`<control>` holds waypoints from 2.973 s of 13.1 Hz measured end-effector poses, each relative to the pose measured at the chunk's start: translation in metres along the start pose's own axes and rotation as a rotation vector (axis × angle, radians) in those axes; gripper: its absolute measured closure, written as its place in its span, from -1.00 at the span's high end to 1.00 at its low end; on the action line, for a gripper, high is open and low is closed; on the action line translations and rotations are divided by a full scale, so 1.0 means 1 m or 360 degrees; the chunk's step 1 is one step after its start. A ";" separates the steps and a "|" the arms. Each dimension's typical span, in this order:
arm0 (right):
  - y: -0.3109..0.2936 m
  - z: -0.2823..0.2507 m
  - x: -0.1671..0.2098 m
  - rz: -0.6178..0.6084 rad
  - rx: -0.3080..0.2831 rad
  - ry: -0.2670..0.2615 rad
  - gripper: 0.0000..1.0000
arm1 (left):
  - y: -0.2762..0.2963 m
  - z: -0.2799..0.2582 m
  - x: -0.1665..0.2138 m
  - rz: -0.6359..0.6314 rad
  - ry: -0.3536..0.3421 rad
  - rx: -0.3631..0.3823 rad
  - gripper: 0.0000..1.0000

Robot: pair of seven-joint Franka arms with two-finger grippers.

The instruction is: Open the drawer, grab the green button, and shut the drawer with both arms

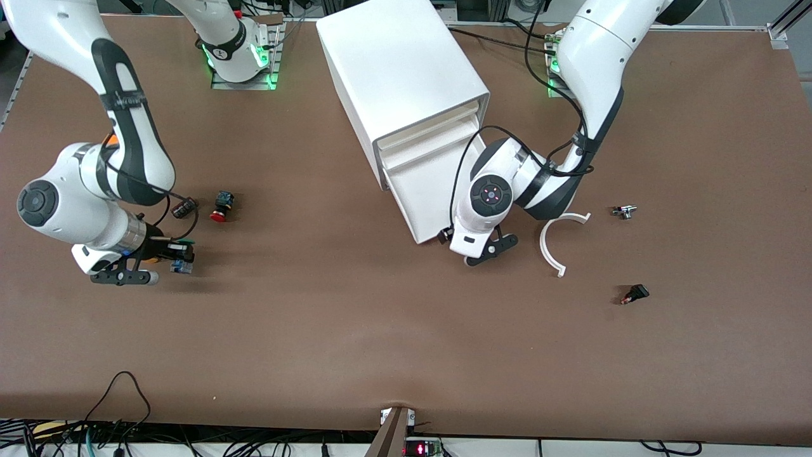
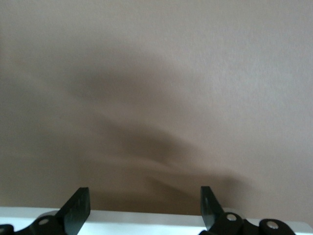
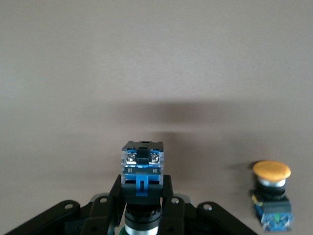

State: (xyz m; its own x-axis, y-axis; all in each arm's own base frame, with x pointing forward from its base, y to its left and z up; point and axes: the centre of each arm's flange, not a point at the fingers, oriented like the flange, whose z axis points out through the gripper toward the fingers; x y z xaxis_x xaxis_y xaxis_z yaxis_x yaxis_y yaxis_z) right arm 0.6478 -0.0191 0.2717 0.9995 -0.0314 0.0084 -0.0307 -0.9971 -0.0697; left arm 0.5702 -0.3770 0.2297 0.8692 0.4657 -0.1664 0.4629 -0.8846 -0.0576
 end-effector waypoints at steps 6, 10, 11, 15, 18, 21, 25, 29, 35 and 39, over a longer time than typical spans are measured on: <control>-0.044 -0.086 -0.003 0.0090 0.0070 -0.0002 0.97 | 0.012 0.009 -0.049 0.0109 -0.0122 0.0104 0.98; -0.066 -0.206 -0.040 0.0042 0.0108 0.0038 0.98 | 0.020 0.013 -0.085 0.0175 -0.0212 0.0141 0.99; -0.068 -0.234 -0.052 0.0031 0.0114 0.0064 0.99 | 0.020 0.015 -0.091 0.0165 -0.0258 0.0144 0.99; -0.071 -0.312 -0.094 -0.0025 0.0059 0.0156 0.99 | 0.016 0.026 -0.104 0.0149 -0.0370 0.0199 0.99; -0.083 -0.330 -0.109 -0.0082 0.0005 0.0163 0.99 | 0.018 0.036 -0.117 0.0157 -0.0444 0.0222 0.99; -0.089 -0.330 -0.110 -0.0118 -0.0006 0.0161 0.99 | 0.020 0.039 -0.126 0.0156 -0.0498 0.0226 0.99; -0.089 -0.330 -0.110 -0.0144 -0.0008 0.0160 0.99 | 0.020 0.038 -0.129 0.0163 -0.0506 0.0234 0.99; -0.089 -0.330 -0.110 -0.0150 -0.0008 0.0160 0.99 | 0.019 0.007 -0.099 0.0180 -0.0353 0.0205 0.99; -0.089 -0.327 -0.109 -0.0322 -0.0017 0.0147 0.99 | -0.002 -0.145 -0.023 0.0429 -0.0084 0.0144 1.00; -0.090 -0.327 -0.109 -0.0333 -0.0018 0.0146 0.99 | -0.067 -0.232 0.060 0.0722 -0.0025 0.0035 1.00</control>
State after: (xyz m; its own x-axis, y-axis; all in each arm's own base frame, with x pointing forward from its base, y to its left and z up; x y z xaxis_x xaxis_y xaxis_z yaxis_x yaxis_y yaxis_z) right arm 0.5381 0.0510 0.6028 0.9790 0.1704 0.1122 0.1765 -0.9832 -0.0461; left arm 0.6319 -0.2831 0.4517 0.9805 0.0304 -0.1942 0.0317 -0.9995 0.0038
